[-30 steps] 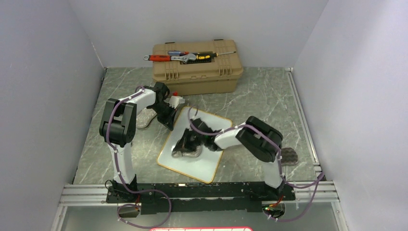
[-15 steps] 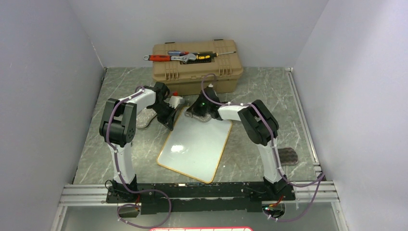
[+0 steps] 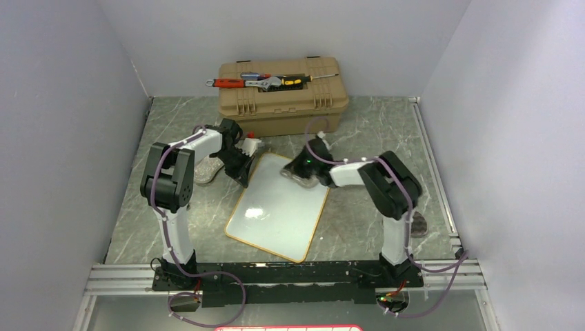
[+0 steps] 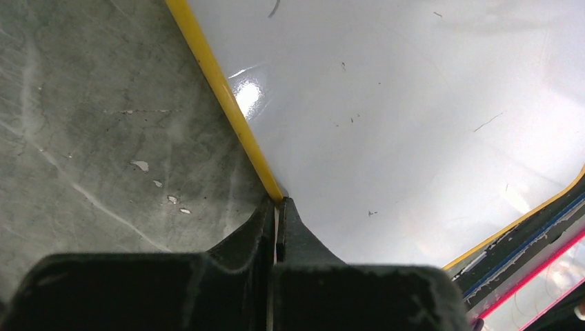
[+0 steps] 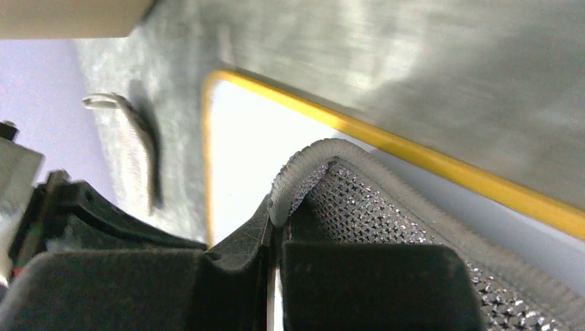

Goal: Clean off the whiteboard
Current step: Erase the whiteboard at the center of the board.

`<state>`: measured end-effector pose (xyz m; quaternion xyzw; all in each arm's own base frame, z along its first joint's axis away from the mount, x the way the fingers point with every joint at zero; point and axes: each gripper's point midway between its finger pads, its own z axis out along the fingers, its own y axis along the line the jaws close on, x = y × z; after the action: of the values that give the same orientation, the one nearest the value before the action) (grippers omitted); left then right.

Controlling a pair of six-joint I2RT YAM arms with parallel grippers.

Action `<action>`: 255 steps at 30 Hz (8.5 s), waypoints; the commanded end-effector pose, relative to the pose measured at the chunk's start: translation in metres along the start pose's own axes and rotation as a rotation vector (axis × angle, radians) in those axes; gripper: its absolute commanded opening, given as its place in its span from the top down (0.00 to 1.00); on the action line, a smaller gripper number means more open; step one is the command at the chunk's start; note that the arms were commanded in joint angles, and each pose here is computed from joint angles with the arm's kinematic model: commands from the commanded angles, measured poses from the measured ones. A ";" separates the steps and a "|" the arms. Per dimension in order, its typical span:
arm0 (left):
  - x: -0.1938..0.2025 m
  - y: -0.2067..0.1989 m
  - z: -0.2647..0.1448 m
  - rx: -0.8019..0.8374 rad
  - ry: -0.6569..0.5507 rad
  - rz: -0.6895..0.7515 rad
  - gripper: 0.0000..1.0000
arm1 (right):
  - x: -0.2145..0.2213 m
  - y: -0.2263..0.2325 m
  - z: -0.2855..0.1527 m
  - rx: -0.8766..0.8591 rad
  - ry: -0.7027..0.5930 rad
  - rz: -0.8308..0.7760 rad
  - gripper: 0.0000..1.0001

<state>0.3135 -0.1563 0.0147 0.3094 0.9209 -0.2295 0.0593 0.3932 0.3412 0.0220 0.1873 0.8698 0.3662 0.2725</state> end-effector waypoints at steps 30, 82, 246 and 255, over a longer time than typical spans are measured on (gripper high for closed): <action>0.072 -0.007 0.029 0.046 0.241 0.008 0.97 | -0.033 -0.215 -0.144 0.665 -0.140 0.008 1.00; 0.026 -0.022 -0.022 0.126 0.095 -0.001 0.95 | -0.084 -0.047 -0.172 0.258 -0.157 -0.142 1.00; 0.075 -0.154 0.068 -0.213 0.315 1.078 0.84 | -0.091 -0.137 -0.099 0.313 0.249 -0.028 1.00; 0.082 -0.144 0.086 -0.167 0.370 0.993 0.85 | -0.026 -0.167 -0.142 0.366 0.305 0.012 1.00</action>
<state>0.1441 -0.2419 0.0102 0.7436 0.6677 -0.0359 0.0053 0.3781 0.1524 0.0191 0.1683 0.9318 0.2722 0.1713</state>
